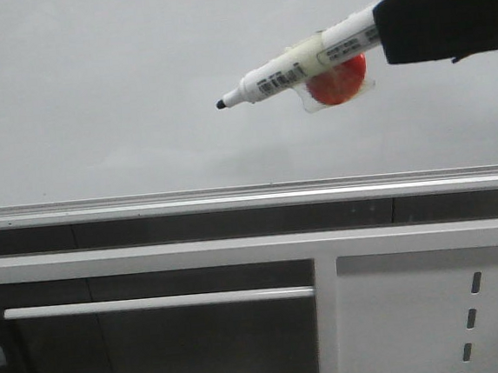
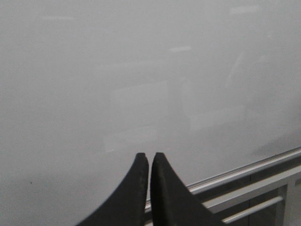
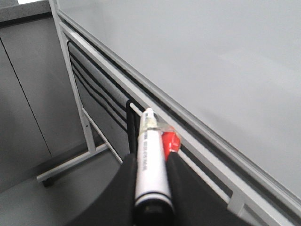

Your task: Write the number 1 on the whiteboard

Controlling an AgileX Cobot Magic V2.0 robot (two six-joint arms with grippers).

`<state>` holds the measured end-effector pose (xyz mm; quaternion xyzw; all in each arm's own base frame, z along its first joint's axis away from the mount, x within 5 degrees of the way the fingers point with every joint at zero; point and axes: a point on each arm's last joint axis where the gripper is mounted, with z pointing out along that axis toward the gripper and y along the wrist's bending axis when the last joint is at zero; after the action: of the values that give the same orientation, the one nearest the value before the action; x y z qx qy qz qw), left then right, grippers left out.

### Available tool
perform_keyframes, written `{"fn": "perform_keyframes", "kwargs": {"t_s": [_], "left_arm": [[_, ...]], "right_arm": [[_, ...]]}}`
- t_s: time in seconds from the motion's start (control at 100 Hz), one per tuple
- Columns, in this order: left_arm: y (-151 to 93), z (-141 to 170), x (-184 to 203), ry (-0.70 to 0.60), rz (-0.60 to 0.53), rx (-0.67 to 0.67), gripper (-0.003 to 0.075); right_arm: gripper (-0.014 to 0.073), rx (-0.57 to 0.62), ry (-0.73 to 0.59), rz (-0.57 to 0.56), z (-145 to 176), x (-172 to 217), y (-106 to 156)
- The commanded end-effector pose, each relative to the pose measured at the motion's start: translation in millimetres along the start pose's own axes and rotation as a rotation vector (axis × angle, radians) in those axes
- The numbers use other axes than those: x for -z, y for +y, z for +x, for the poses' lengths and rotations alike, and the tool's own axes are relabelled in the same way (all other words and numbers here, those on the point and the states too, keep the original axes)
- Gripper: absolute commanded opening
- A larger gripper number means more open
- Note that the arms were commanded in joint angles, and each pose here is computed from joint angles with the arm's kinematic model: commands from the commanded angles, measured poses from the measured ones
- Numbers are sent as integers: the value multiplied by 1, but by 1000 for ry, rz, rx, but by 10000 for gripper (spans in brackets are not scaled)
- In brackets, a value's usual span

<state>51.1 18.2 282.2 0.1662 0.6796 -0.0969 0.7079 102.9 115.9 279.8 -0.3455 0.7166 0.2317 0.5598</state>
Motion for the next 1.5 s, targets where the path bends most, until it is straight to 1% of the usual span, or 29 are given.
{"fn": "perform_keyframes", "kwargs": {"t_s": [0.0,0.17,0.3,0.43,0.54,0.65,0.73,0.8,0.87,0.91,0.97,1.04,1.16,1.31,1.38,1.49], "left_arm": [[-1,-4,1,-63,21,-20,-18],[-7,11,-3,-28,36,19,-18],[-8,13,-4,-22,37,22,-18],[-8,14,-4,-20,33,21,-18],[-7,14,-4,-19,31,21,-18],[-7,14,-4,-17,29,21,-18],[-7,14,-4,-17,29,21,-18],[-7,14,-4,-17,29,21,-18],[-7,14,-4,-17,29,21,-18],[-7,14,-4,-17,29,21,-18],[-7,14,-4,-17,29,21,-18],[-7,14,-4,-17,29,21,-18],[-7,14,-4,-16,29,22,-18],[-7,14,-4,-16,29,22,-18],[-7,14,-4,-15,30,23,-18],[-7,14,-4,-14,31,25,-18]], "right_arm": [[-50,24,-139,8,-18,3,-3],[-50,13,-230,79,-20,5,-15],[-50,19,-309,116,-26,7,-22],[-50,27,-291,148,-24,2,-28],[-50,22,-277,147,-21,-7,-31],[-50,19,-299,131,-21,-16,-31],[-50,1,-294,143,-19,-23,-34],[-50,10,-298,159,-17,-27,-36],[-50,23,-351,174,-15,-28,-36],[-50,27,-405,183,-16,-26,-36],[-50,17,-467,204,-12,-22,-37],[-50,-13,-499,235,-2,-18,-38],[-50,-30,-487,249,19,-13,-36],[-50,-30,-438,242,40,-9,-33],[-50,-26,-452,243,46,-6,-31],[-50,-17,-512,247,45,-2,-30]]}}
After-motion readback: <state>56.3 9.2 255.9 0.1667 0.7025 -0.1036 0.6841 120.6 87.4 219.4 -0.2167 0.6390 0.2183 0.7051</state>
